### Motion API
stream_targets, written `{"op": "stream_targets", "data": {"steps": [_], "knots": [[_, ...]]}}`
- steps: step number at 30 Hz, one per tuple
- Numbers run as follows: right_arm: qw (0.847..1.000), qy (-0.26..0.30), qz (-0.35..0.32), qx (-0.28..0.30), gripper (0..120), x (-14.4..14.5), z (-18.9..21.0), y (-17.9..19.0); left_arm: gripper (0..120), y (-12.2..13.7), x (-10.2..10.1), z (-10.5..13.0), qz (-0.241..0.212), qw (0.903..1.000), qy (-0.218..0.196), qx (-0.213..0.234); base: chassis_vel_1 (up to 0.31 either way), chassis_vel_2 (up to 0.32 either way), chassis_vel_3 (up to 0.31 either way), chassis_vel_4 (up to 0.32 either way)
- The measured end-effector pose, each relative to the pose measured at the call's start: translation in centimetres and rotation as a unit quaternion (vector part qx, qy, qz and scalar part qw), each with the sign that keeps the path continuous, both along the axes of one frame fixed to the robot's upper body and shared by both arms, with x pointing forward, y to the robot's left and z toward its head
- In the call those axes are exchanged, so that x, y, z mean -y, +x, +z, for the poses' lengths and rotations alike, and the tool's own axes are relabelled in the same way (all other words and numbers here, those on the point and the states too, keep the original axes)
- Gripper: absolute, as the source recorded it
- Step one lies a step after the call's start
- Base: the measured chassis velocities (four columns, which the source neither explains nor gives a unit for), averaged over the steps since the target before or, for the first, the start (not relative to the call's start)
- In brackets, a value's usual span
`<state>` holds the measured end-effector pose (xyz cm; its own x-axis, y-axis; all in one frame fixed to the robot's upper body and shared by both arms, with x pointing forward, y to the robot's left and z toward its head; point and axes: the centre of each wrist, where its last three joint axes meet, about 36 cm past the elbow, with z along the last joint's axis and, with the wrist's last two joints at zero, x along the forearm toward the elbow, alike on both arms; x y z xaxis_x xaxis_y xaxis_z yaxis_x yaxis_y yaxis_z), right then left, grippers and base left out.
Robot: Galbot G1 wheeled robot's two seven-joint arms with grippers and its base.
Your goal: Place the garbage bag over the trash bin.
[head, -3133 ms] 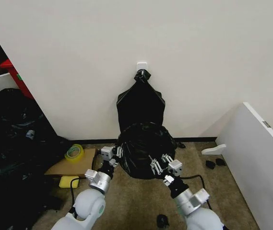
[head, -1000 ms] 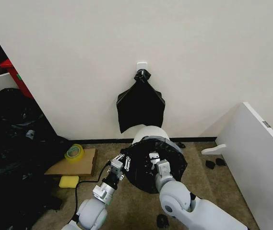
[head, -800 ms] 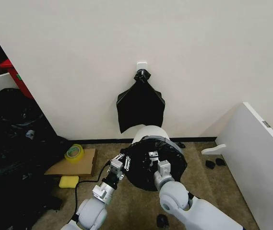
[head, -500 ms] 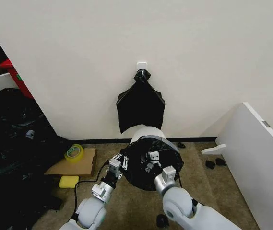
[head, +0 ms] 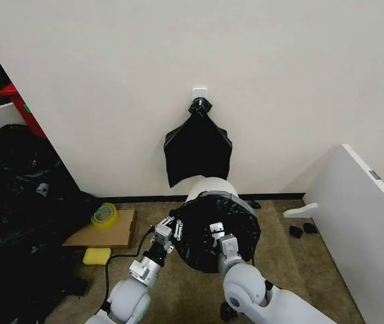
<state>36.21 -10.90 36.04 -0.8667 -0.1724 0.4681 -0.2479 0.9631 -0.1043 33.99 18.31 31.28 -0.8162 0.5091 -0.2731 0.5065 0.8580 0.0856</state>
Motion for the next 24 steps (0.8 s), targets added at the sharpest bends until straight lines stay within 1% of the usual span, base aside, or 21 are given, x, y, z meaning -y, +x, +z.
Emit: {"op": "stream_targets", "data": {"steps": [1,3,6,13,18,20,24], "knots": [[1.000,-0.005,0.001,0.013,0,0.3,-0.4,0.3,1,-0.2,0.0,0.0,-0.004,1.0000,-0.002,-0.001,0.000,0.000,0.000,0.000],[1.000,-0.006,0.002,0.021,0,0.5,-0.6,0.5,1,-0.3,0.0,0.0,-0.005,1.0000,-0.004,-0.002,0.000,0.000,0.000,0.000],[0.999,-0.002,0.004,0.042,0,1.1,-1.4,1.1,1,-0.7,0.1,0.2,-0.010,0.9997,-0.021,-0.011,0.000,0.000,0.000,0.000],[0.998,0.002,0.005,0.058,0,1.8,-2.4,1.0,1,-0.5,0.1,0.3,-0.007,0.9997,-0.020,-0.010,0.000,0.000,0.000,0.000],[0.997,0.029,0.016,0.066,0,1.6,-1.8,-0.1,1,0.2,-0.1,0.2,0.007,0.9997,-0.021,-0.010,0.000,0.000,0.000,0.000],[0.994,0.063,0.036,0.080,0,1.1,-1.0,-1.2,1,0.4,-0.3,0.1,0.014,0.9996,-0.022,-0.013,0.000,0.000,0.000,0.000],[0.992,0.080,0.051,0.081,0,0.5,-0.1,-2.4,1,0.6,-0.6,0.2,0.025,0.9992,-0.027,-0.016,0.000,0.000,0.000,0.000]]}}
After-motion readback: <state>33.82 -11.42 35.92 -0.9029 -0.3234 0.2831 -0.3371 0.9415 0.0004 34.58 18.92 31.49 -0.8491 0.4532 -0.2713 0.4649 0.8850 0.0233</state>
